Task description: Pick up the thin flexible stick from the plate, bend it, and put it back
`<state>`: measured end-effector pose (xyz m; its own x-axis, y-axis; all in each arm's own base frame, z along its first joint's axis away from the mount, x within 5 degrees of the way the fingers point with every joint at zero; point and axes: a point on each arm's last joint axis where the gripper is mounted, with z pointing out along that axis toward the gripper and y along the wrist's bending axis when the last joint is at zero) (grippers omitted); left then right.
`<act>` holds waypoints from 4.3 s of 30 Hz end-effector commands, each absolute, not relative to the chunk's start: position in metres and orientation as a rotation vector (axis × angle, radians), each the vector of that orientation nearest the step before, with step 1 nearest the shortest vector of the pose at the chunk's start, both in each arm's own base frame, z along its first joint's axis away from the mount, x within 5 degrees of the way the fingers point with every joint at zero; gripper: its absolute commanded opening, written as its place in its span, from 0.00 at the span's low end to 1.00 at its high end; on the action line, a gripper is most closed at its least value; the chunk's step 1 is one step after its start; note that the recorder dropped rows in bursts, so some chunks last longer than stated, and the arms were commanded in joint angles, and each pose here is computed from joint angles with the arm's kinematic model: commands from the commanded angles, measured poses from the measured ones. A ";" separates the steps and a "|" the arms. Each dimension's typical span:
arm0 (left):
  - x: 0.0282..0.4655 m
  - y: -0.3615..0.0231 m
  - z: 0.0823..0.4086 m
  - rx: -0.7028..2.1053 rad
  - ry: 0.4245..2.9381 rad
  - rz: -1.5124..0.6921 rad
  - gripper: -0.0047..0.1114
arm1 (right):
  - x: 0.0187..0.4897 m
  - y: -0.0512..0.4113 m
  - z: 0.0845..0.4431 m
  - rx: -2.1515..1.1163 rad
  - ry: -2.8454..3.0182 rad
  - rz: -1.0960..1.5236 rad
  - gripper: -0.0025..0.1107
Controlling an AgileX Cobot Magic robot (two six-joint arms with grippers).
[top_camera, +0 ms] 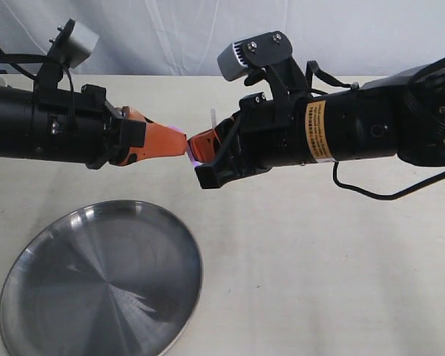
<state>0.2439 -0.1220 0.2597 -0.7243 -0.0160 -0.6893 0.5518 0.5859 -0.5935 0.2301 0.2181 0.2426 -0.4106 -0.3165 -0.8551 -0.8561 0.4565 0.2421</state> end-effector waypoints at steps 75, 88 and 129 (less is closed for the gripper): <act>0.251 -0.121 0.266 0.332 2.120 -1.101 0.05 | 0.188 0.248 0.246 -1.219 1.838 1.125 0.01; 0.249 -0.122 0.267 0.322 2.131 -1.147 0.54 | 0.191 0.247 0.245 -1.191 1.862 1.086 0.01; 0.246 -0.018 0.289 0.070 2.144 -0.709 0.04 | 0.248 0.305 0.176 -0.980 2.174 1.284 0.25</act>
<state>0.2500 -0.0168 0.2820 -0.6471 -0.2130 -0.7321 0.2684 0.8351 -0.4802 0.2498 0.3013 0.1802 -0.6504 -0.3319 -0.6832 -0.7573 0.3536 0.5491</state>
